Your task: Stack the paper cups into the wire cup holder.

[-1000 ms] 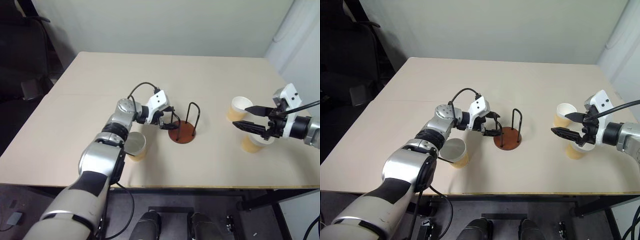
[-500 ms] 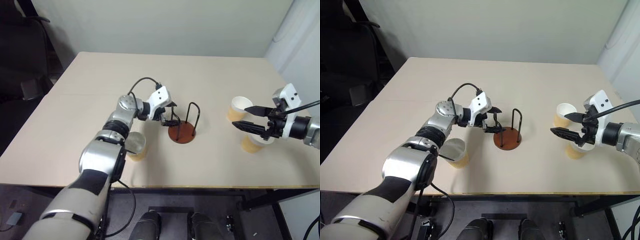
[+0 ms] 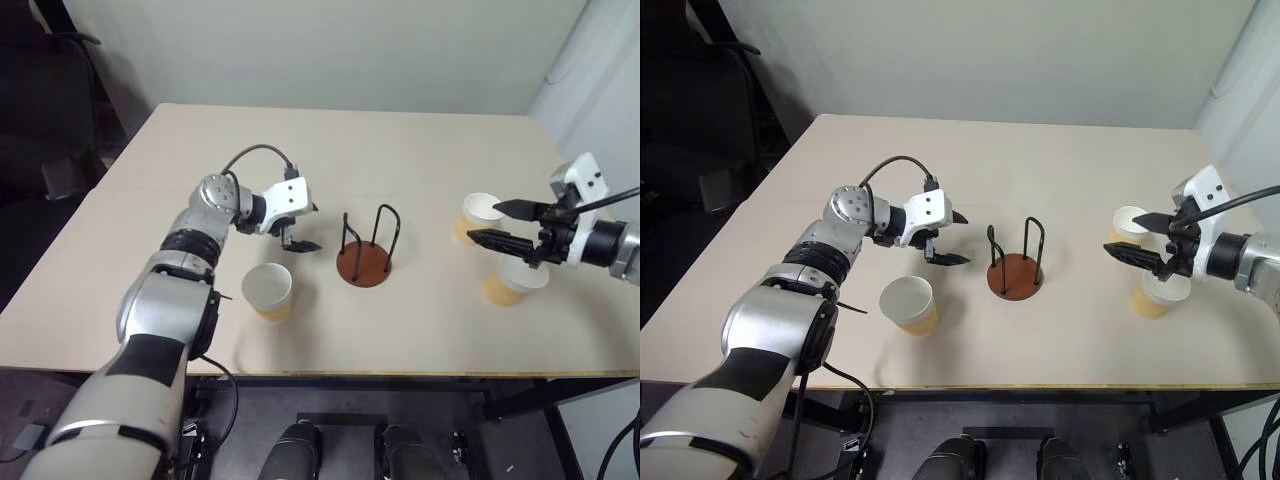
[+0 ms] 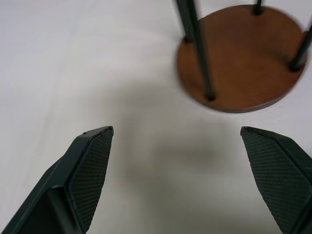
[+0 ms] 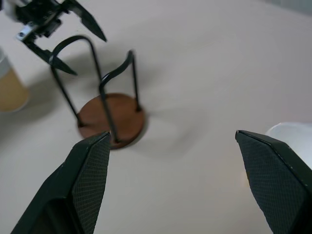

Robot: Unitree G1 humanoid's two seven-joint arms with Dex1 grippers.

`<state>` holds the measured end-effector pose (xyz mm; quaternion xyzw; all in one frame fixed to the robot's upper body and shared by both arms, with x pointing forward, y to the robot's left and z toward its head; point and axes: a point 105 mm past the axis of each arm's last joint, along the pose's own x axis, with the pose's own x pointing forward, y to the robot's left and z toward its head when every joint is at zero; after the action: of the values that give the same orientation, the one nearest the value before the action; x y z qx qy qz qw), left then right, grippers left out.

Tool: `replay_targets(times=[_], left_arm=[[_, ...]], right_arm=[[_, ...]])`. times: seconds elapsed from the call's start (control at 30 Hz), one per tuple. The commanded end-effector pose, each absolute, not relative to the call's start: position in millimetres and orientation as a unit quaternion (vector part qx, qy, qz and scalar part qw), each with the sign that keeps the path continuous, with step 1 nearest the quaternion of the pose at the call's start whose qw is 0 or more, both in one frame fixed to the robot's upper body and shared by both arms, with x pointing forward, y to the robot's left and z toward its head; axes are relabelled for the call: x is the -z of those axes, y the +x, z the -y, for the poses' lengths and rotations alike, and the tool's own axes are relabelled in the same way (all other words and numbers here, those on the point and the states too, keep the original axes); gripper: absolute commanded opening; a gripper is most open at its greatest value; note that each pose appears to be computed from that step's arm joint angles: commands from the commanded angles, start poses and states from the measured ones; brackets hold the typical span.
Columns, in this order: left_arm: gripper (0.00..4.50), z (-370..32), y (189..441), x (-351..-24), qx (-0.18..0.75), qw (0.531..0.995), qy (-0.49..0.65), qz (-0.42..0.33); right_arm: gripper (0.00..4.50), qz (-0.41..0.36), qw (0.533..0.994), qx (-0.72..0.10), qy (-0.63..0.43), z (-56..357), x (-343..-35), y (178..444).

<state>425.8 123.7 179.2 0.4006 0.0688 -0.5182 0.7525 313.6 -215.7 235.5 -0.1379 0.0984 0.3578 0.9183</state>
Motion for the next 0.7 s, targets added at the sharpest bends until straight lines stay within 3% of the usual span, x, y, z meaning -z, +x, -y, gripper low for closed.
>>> replay_targets(times=[0.03,0.43,0.7], left_arm=[[4.47,-133.6,433.8,-214.0,0.480,0.791,0.379,-0.025],[4.47,-168.7,431.9,-256.2,0.452,0.854,0.257,0.004],[4.47,-157.0,415.7,-275.5,0.534,0.832,0.151,0.021]], right_arm=[[4.13,-0.082,0.920,-0.348,-0.159,218.9,-246.2,314.6],[4.13,-0.085,0.915,-0.338,-0.201,227.1,-250.7,332.7],[4.13,-0.116,0.899,-0.324,-0.271,239.5,-243.7,356.8]])
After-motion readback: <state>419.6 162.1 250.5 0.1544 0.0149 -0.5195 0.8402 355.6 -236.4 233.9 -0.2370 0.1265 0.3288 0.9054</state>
